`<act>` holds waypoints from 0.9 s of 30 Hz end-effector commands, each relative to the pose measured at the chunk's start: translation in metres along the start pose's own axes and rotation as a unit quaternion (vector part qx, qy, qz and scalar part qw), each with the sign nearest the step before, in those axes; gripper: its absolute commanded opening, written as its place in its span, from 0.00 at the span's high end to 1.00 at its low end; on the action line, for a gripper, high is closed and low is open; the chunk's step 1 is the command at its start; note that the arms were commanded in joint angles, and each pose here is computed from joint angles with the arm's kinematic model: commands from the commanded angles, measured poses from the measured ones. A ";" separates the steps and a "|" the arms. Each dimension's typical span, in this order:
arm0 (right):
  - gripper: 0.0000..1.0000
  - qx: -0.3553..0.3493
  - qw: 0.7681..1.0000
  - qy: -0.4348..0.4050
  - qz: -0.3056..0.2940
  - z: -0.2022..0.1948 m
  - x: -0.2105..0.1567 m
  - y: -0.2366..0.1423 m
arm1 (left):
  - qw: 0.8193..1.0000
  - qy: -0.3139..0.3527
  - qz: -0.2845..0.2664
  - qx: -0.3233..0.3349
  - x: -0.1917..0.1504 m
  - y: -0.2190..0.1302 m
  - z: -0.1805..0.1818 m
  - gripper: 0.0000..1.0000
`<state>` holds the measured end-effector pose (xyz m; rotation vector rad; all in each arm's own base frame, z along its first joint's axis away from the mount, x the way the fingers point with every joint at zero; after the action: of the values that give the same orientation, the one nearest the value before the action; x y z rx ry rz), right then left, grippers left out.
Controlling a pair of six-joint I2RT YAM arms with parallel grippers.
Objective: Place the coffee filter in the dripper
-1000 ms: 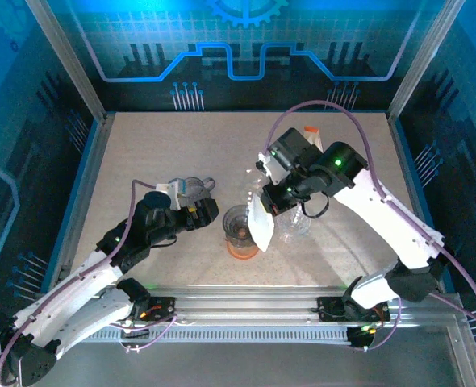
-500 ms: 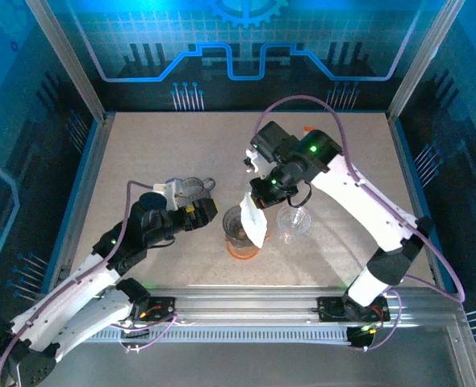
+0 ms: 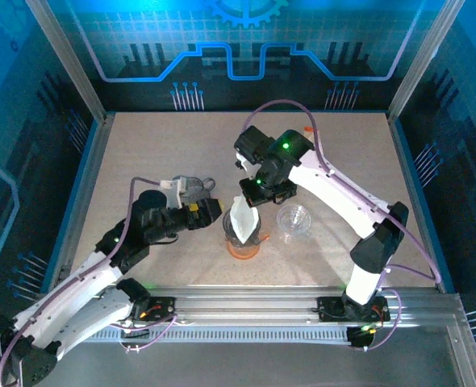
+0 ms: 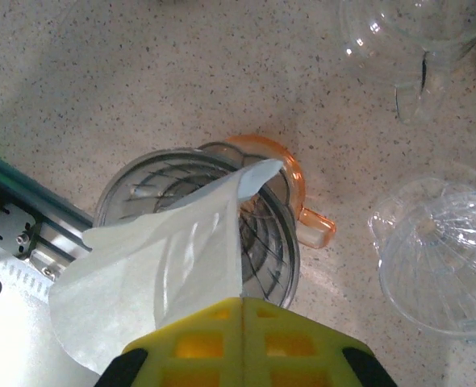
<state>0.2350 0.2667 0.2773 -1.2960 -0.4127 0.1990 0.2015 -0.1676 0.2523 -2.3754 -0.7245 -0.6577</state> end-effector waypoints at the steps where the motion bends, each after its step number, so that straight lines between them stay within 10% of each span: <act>1: 1.00 -0.009 1.000 0.004 -0.008 0.003 0.004 0.008 | 0.998 0.005 0.025 -0.049 -0.005 0.012 -0.007 0.08; 16: 0.97 -0.008 0.999 -0.002 -0.031 0.002 0.010 0.022 | 0.997 -0.033 0.073 -0.017 -0.024 0.038 0.017 0.29; 27: 0.53 0.044 0.985 -0.045 -0.163 0.007 0.000 -0.008 | 0.996 -0.043 0.077 -0.014 -0.028 0.037 0.020 0.30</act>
<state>0.2357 0.2642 0.2612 -1.2273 -0.5575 0.0826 0.2112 -0.1908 0.2116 -2.4555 -0.5713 -0.5221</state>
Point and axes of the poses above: each hand's point on the last joint's axis, 136 mm out from that joint toward the fingers, its own y axis out along the fingers, its own z axis along the line the jaws close on, x = y × z, the point moved 5 cm from there along -y, back along the fingers, and after that the axes turned 2 degrees about y, right-handed, at the moved point
